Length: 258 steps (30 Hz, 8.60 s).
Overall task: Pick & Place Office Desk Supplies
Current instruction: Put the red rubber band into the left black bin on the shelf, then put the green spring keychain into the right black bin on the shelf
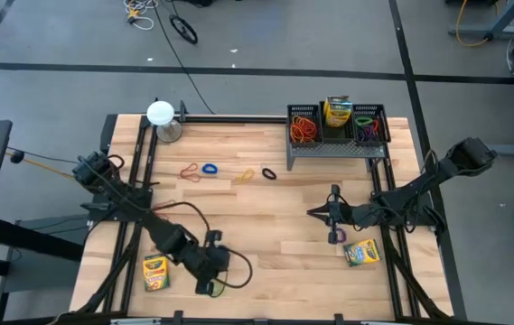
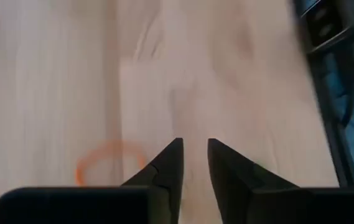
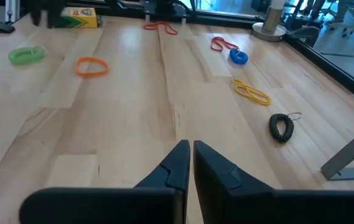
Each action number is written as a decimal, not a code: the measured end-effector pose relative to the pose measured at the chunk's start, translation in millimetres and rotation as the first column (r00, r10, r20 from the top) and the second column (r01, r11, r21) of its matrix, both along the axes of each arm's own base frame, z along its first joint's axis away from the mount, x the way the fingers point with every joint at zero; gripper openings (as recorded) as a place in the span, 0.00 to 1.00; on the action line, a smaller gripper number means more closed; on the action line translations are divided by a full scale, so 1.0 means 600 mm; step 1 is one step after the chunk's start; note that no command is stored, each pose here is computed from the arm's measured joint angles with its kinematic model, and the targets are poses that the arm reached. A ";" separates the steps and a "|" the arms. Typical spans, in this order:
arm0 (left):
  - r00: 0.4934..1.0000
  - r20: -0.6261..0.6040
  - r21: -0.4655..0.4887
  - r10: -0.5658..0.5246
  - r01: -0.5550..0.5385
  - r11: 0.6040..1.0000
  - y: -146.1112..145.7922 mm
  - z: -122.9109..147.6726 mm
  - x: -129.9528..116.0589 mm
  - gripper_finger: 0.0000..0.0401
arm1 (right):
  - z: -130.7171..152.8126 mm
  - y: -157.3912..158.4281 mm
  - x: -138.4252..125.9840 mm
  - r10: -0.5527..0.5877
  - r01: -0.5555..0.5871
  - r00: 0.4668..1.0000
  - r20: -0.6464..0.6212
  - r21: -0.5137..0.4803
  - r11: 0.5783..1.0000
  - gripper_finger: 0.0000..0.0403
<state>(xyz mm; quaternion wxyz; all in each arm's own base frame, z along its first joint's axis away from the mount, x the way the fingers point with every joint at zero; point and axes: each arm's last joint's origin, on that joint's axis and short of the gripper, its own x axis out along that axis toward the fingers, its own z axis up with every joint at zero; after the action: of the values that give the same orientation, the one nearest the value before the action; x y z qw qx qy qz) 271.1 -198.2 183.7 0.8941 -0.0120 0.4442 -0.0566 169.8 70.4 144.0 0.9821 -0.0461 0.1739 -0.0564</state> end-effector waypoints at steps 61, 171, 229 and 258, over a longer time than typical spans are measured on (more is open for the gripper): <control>0.632 -0.409 0.235 0.658 -0.624 0.745 0.281 -0.090 -0.215 0.02 | 0.002 0.000 0.001 -0.001 0.001 1.000 0.016 0.009 1.000 0.08; 0.541 0.825 0.010 0.164 -0.303 0.953 0.335 -0.066 -0.069 0.37 | 0.307 -0.262 0.149 -0.764 0.773 0.634 0.118 -0.139 0.620 0.00; 0.535 0.828 0.003 0.169 -0.305 0.952 0.336 -0.059 -0.058 0.37 | 0.286 -0.403 0.151 -0.593 0.757 0.644 -0.483 0.292 0.585 0.59; 0.542 0.823 0.006 0.169 -0.305 0.952 0.336 -0.061 -0.058 0.37 | 0.310 -0.300 0.207 -0.747 0.478 0.579 -0.327 -0.605 0.636 0.69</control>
<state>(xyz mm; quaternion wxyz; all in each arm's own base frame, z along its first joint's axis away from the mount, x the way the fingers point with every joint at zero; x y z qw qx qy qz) 236.3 3.2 147.3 0.9947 0.0218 -0.0191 0.0989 294.1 -109.4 329.7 0.7612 -0.2227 0.4350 -0.4263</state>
